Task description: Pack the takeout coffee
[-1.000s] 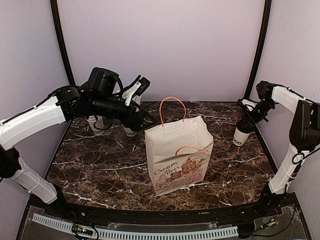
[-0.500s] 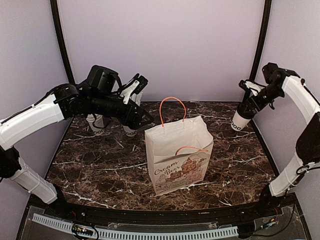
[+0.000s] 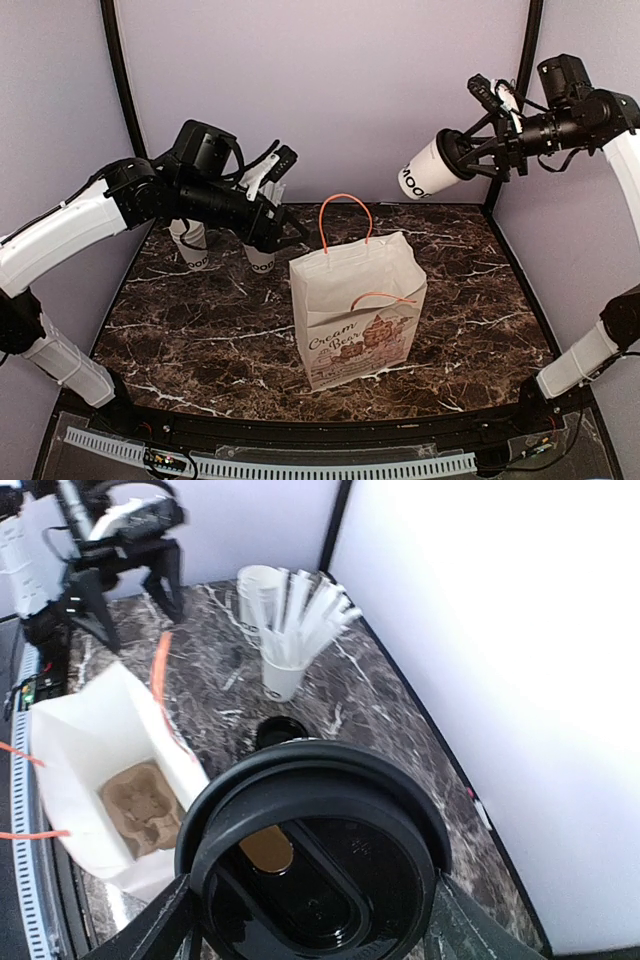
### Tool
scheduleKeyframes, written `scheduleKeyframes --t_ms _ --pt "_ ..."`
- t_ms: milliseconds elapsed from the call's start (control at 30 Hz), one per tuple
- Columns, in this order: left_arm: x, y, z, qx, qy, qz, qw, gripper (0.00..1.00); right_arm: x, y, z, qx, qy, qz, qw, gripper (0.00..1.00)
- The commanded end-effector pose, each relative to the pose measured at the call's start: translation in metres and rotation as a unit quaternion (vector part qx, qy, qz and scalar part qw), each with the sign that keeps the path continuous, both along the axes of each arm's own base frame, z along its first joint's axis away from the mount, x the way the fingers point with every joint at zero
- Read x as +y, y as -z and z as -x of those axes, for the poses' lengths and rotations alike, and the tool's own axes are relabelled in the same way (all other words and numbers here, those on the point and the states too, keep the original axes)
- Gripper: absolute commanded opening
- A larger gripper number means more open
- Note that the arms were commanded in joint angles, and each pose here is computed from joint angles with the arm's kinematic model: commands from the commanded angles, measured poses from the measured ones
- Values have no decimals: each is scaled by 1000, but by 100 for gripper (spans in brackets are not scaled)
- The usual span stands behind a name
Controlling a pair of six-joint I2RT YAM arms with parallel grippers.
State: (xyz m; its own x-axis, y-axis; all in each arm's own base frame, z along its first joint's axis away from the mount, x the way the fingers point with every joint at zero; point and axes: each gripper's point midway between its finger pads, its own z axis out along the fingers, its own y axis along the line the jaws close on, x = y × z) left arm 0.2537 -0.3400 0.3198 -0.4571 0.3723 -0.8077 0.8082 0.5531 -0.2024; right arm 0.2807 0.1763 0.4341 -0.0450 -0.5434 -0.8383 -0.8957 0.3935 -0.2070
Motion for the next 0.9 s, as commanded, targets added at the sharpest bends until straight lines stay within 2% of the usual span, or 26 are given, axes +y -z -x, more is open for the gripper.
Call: scheduleKeyframes --t_ms 0,167,300,500,567,633,867 --pt "-11 11 10 67 27 -7 997 78 34 -24 59 -35 -120 -32 992 70" --pt "-20 22 1 83 30 -37 995 68 51 -23 96 -30 -184 -44 981 70" --pt "-29 35 -6 95 40 -62 993 56 60 -11 110 -4 -216 -47 975 70" --pt "-41 42 -11 93 67 -75 991 27 80 11 118 21 -240 -29 970 70" --pt "-43 40 -12 87 73 -77 991 11 88 17 115 20 -236 -17 971 70" --pt "-43 37 -13 79 77 -79 991 1 95 25 110 14 -229 -1 973 70" --pt "-37 6 -21 -2 81 -78 994 0 116 47 82 -6 -195 54 979 70"
